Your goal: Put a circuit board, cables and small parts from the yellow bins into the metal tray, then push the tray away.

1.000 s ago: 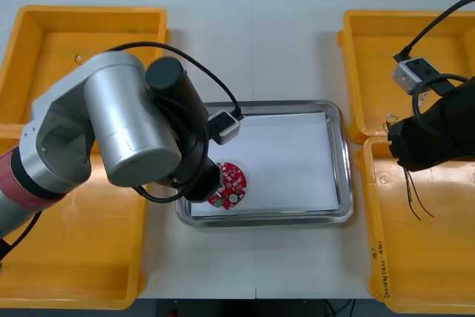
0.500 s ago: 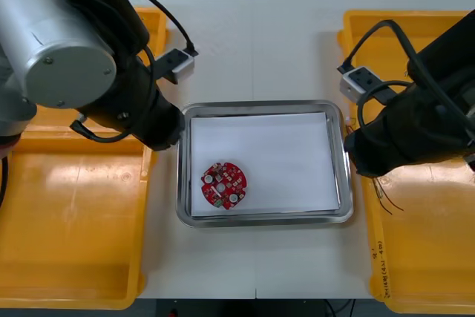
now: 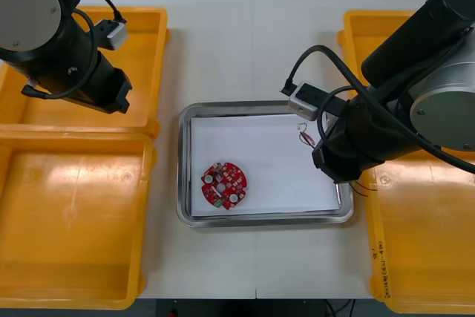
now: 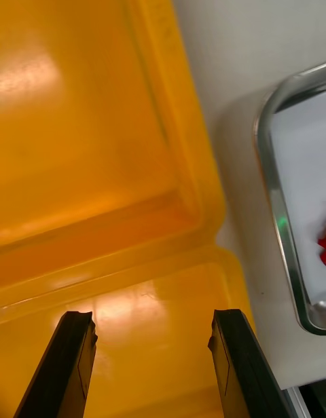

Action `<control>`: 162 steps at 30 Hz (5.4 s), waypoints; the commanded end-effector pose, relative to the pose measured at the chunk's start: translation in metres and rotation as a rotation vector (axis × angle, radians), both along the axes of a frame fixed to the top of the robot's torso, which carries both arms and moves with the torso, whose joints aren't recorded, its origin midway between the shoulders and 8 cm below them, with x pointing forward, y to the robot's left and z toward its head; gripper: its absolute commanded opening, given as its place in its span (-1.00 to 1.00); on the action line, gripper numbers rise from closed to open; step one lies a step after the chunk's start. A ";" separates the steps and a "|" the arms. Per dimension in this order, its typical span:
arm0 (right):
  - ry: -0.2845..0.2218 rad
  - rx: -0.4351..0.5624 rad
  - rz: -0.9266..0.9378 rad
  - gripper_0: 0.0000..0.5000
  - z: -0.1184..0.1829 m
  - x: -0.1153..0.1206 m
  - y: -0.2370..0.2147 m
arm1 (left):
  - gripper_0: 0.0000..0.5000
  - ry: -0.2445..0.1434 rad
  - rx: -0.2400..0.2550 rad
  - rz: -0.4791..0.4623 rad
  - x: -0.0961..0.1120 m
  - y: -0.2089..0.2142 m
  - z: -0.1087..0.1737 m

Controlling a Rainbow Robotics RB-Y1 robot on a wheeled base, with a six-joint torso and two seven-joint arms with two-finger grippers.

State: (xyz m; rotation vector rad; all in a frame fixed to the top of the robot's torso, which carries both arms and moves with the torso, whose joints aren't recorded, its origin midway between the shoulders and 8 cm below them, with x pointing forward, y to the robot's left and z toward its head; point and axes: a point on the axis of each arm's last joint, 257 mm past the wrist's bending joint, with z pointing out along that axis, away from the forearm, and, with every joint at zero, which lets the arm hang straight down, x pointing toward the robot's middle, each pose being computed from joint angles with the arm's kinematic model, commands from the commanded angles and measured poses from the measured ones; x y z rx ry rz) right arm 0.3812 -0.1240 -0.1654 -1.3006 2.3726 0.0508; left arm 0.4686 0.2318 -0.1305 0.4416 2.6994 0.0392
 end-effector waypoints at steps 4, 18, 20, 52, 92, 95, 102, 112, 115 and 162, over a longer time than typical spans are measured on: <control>-0.091 -0.120 0.220 -1.00 -0.005 0.003 0.018 | 1.00 -0.061 0.035 0.116 0.030 0.055 0.029; -0.106 -0.204 0.361 -1.00 -0.053 -0.001 0.037 | 1.00 -0.112 0.050 0.105 0.066 0.100 0.030; -0.111 -0.194 0.365 -1.00 -0.057 0.001 0.041 | 1.00 -0.117 0.050 0.096 0.070 0.104 0.029; -0.130 -0.255 0.409 -1.00 -0.121 0.009 0.037 | 1.00 -0.176 0.117 -0.051 0.116 0.149 0.026; -0.129 -0.160 0.334 1.00 -0.088 0.026 0.039 | 1.00 -0.163 0.088 -0.038 0.142 0.136 -0.035; -0.118 -0.142 0.322 1.00 -0.073 0.029 0.037 | 1.00 -0.157 0.082 -0.042 0.143 0.132 -0.041; -0.073 -0.101 0.264 1.00 -0.033 0.034 0.023 | 1.00 -0.170 0.098 -0.052 0.149 0.129 -0.053; -0.050 -0.023 0.138 1.00 0.022 0.043 -0.009 | 1.00 -0.171 0.122 -0.066 0.151 0.129 -0.064; -0.078 0.010 0.077 1.00 0.037 0.053 -0.018 | 1.00 -0.170 0.118 -0.060 0.151 0.131 -0.068; -0.061 0.174 -0.954 1.00 0.096 0.140 -0.249 | -1.00 -0.117 0.047 -0.020 0.120 0.138 -0.015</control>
